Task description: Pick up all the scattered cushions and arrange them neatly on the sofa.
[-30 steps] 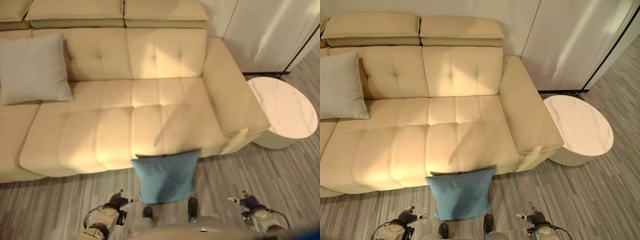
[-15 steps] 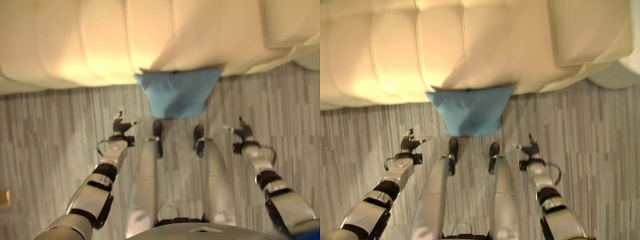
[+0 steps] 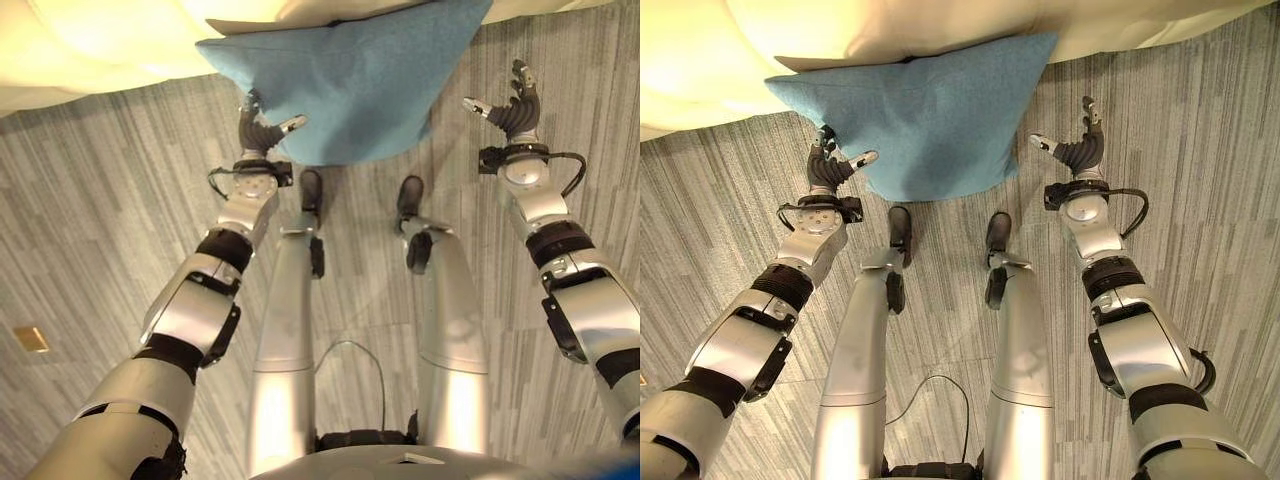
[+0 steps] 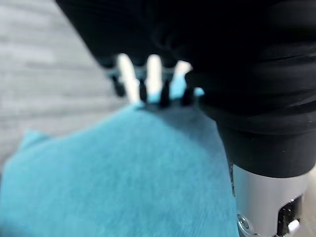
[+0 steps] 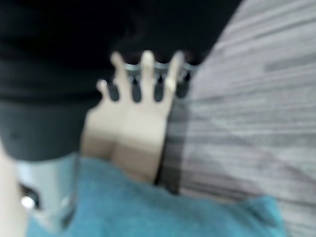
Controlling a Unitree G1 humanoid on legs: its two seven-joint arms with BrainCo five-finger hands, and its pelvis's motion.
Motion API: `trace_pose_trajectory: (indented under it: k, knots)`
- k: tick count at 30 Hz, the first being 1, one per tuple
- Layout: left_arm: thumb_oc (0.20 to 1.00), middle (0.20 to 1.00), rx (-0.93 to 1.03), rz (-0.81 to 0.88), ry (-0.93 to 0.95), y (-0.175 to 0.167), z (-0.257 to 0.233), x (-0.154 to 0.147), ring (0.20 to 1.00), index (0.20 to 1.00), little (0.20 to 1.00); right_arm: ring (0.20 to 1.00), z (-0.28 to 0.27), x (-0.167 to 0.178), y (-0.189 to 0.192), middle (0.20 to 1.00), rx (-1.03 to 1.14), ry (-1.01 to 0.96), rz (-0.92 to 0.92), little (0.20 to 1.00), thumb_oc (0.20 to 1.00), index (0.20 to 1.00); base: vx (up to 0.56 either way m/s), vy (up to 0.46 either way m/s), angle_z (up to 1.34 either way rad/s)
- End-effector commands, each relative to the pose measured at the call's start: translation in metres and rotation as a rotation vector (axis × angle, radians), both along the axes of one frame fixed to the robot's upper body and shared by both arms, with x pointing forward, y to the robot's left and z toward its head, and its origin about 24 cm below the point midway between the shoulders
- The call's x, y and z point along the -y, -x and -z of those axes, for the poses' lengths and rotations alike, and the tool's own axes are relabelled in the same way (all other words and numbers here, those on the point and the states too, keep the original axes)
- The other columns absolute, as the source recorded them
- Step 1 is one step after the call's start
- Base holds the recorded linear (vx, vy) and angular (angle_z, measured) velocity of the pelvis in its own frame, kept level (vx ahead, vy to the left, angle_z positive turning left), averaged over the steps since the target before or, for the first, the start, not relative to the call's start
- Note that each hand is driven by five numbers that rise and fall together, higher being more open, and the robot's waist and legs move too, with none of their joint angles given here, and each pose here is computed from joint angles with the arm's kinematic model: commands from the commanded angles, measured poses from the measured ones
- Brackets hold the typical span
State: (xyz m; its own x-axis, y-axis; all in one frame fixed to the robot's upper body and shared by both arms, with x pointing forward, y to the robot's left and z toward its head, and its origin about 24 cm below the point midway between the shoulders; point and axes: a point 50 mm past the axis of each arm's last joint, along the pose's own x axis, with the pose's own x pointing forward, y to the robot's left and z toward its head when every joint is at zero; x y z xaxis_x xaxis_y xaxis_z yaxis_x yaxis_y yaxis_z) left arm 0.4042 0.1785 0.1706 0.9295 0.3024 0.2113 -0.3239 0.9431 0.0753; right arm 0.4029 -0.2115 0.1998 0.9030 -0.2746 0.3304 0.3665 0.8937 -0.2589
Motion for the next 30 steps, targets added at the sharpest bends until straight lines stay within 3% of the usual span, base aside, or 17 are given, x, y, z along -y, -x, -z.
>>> trace_pose_trajectory:
  k: [1, 11, 16, 26, 27, 28, 29, 30]
  knots:
    - [1.000, 1.000, -0.100, -0.101, 0.015, 0.009, 0.036, -0.023, 1.000, 1.000, 1.000, 1.000, 0.030, 0.015, 0.010, 1.000, -0.047, 0.033, 0.037, 1.000, 1.000, 1.000, 0.06, 0.010, 0.01]
    - [1.000, 1.000, -0.015, -0.092, -0.017, 0.002, 0.002, -0.028, 1.000, 1.000, 1.000, 1.000, 0.005, 0.001, 0.006, 1.000, 0.025, 0.060, -0.029, 1.000, 1.000, 1.000, 0.03, 0.007, 0.00]
    - [1.000, 1.000, 0.056, -0.051, -0.050, -0.003, -0.025, -0.014, 1.000, 1.000, 1.000, 1.000, -0.011, -0.011, 0.001, 1.000, 0.051, 0.097, -0.065, 1.000, 1.000, 1.000, 0.03, 0.014, -0.05]
    - [1.000, 1.000, 0.199, 0.097, -0.036, -0.008, -0.074, 0.047, 1.000, 1.000, 1.000, 1.000, -0.063, -0.080, -0.007, 1.000, 0.165, 0.205, -0.228, 1.000, 1.000, 1.000, 0.01, 0.013, 0.00]
    - [1.000, 1.000, 0.208, 0.105, -0.033, -0.008, -0.078, 0.049, 1.000, 1.000, 1.000, 0.580, -0.067, -0.089, -0.007, 0.580, 0.173, 0.223, -0.249, 0.580, 0.580, 0.580, 0.00, 0.000, 0.00]
    - [0.595, 0.595, 0.224, 0.114, -0.022, -0.008, -0.083, 0.052, 0.595, 0.595, 0.595, 0.244, -0.071, -0.095, -0.007, 0.244, 0.181, 0.224, -0.266, 0.244, 0.244, 0.244, 0.00, 0.000, 0.00]
    - [0.250, 0.250, 0.239, 0.120, -0.006, -0.008, -0.088, 0.053, 0.250, 0.250, 0.250, 0.200, -0.074, -0.100, -0.006, 0.200, 0.190, 0.218, -0.281, 0.200, 0.200, 0.200, 0.00, 0.000, 0.00]
    - [0.200, 0.200, 0.257, 0.129, 0.021, -0.007, -0.093, 0.054, 0.200, 0.200, 0.200, 0.200, -0.077, -0.106, -0.005, 0.200, 0.203, 0.201, -0.300, 0.200, 0.200, 0.200, 0.00, 0.000, 0.00]
